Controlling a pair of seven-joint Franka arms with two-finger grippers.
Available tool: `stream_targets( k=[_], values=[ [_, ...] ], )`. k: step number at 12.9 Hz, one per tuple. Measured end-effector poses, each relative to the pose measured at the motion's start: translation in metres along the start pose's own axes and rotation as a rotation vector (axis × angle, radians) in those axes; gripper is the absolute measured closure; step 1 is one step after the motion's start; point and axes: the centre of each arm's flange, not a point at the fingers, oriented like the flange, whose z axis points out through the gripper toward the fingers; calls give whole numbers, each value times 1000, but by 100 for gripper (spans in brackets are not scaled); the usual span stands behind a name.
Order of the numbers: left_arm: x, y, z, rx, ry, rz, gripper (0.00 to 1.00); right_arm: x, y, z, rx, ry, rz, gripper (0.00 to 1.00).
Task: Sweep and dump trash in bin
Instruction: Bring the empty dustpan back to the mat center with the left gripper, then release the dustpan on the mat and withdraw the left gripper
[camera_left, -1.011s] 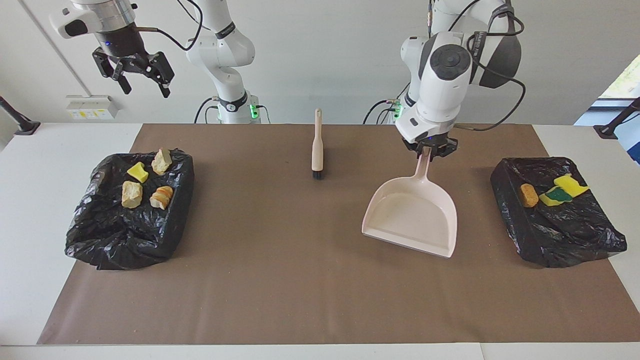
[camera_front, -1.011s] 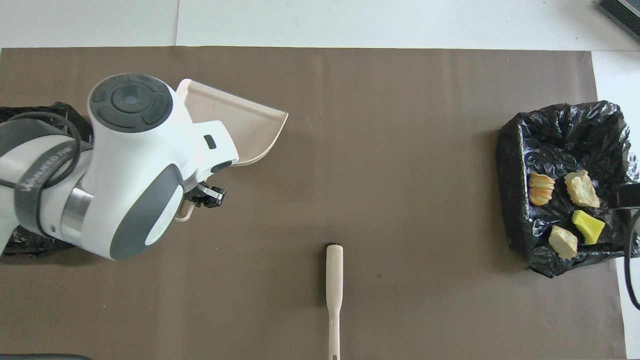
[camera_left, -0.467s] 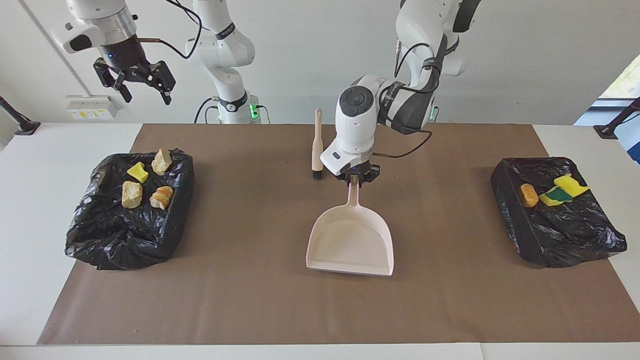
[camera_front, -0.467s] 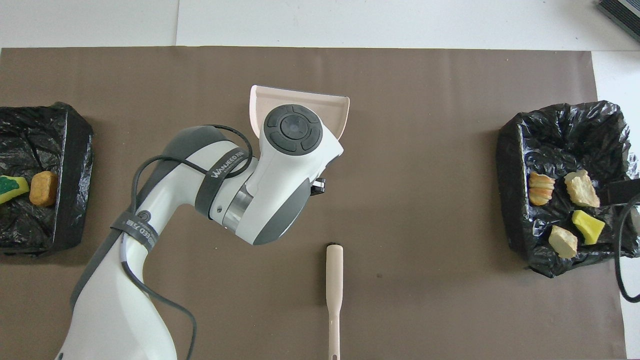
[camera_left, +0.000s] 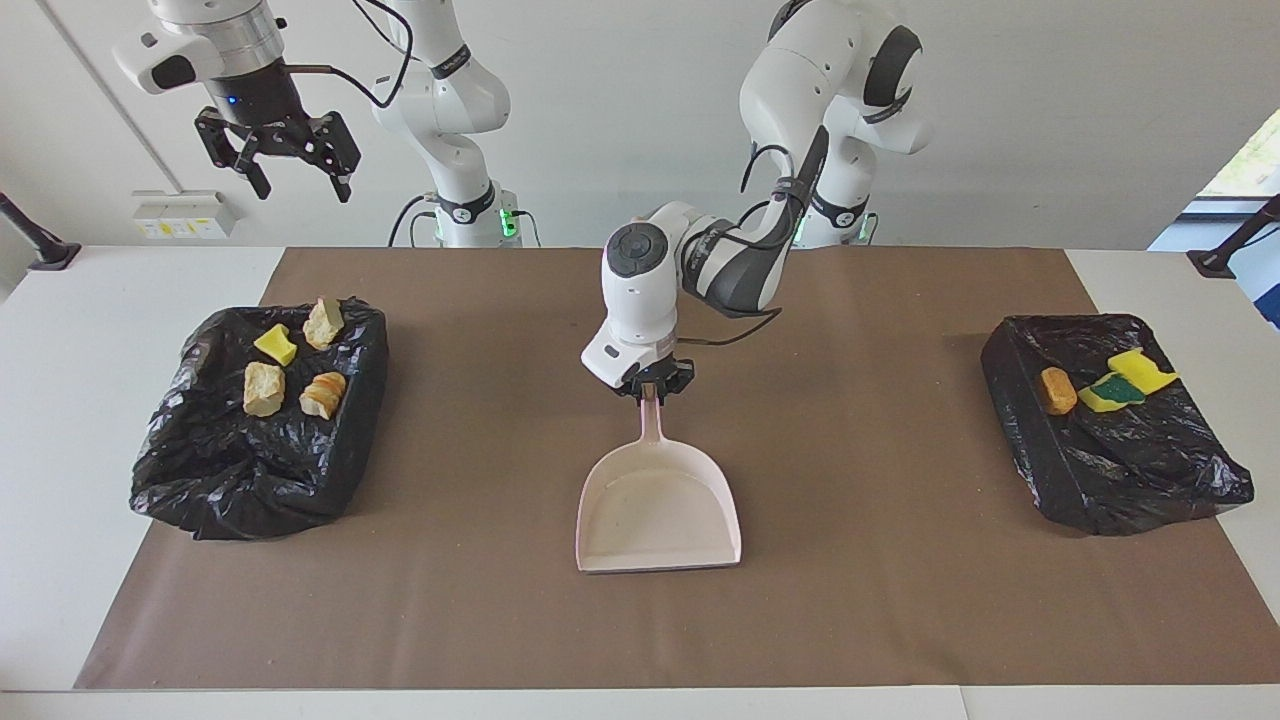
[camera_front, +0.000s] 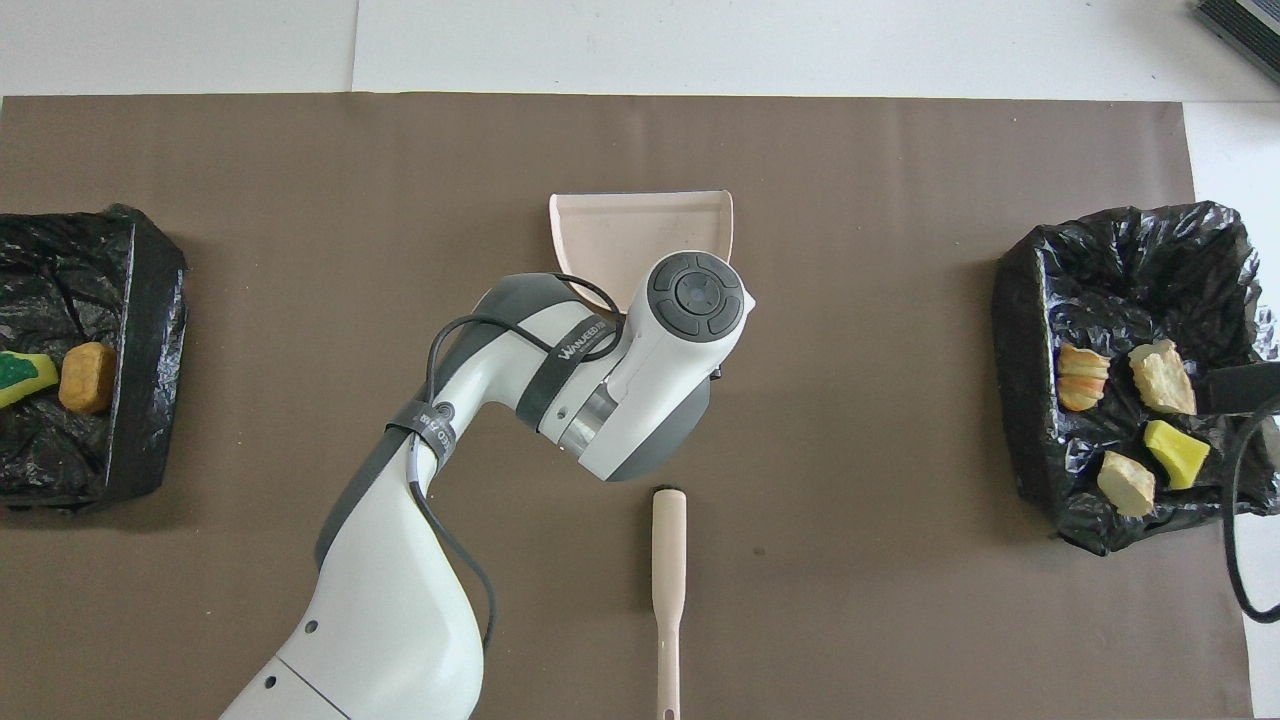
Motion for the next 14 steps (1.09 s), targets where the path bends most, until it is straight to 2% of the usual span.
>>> stream_targets(
  k=[2,3,7,8,10,12,14],
  values=[
    [2,2,-4,-41,-2,-18,68,0,-1,-1,0,1,-1,0],
    [3,3,-5,-48,1,-19,61,-1,-1,-1,0,2,-2,0],
    [6,-2,-6,-46,6,-28,10,-1,-1,-2,0,4,-2,0],
    [11,-9,-14,-48,18,-38,0,-1,-1,-2,0,4,-2,0],
    [21,-44,-56,-66,59,-35,0,-1,-1,-2,0,5,-2,0],
    [23,-103,-109,-73,87,-15,0,-3,-1,-5,0,10,-2,0],
    [19,-174,-160,-46,109,37,0,-4,-1,-7,0,14,-2,0]
  ],
)
